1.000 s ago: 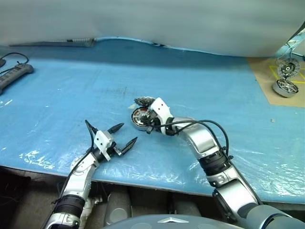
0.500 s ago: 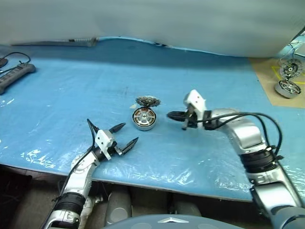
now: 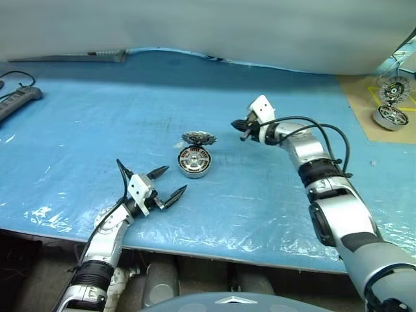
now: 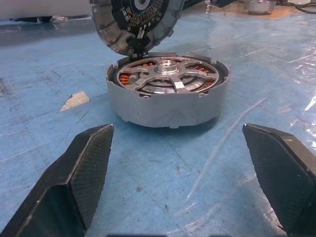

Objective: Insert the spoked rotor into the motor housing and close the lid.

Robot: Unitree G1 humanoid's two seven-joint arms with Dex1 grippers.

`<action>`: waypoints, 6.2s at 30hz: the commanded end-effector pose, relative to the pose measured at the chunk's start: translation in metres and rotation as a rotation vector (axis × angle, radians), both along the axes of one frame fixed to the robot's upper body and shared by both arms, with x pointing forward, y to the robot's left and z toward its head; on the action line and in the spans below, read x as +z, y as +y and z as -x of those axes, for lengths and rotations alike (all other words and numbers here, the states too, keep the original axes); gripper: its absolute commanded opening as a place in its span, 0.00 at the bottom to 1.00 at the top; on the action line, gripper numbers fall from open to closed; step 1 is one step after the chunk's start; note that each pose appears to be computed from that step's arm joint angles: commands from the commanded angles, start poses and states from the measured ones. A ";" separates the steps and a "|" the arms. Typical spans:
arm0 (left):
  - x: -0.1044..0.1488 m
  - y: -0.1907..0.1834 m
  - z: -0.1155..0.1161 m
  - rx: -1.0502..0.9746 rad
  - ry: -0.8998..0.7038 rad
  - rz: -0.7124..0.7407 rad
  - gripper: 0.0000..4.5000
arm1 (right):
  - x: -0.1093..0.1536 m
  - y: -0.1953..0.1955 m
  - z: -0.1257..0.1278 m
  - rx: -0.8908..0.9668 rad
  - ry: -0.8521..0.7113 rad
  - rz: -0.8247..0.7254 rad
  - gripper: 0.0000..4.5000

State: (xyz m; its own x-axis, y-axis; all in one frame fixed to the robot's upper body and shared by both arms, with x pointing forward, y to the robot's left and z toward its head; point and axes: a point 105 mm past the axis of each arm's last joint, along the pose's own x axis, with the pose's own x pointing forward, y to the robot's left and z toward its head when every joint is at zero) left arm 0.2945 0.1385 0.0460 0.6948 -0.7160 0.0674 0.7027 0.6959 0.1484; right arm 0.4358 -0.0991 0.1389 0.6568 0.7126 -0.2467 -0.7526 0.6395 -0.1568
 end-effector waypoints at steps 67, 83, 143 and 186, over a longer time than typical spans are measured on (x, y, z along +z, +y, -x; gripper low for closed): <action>0.001 0.013 0.002 0.052 0.012 -0.007 1.00 | -0.014 0.119 0.100 0.137 -0.009 -0.065 0.99; -0.010 0.015 0.002 0.050 0.027 -0.015 1.00 | -0.029 0.110 0.095 0.103 0.042 -0.099 0.99; -0.026 0.019 -0.004 0.056 0.029 -0.025 1.00 | -0.075 0.070 0.074 0.069 0.063 0.228 0.66; 0.082 -0.013 -0.051 -0.028 0.453 0.282 0.87 | -0.081 0.068 0.076 0.013 0.145 0.200 0.66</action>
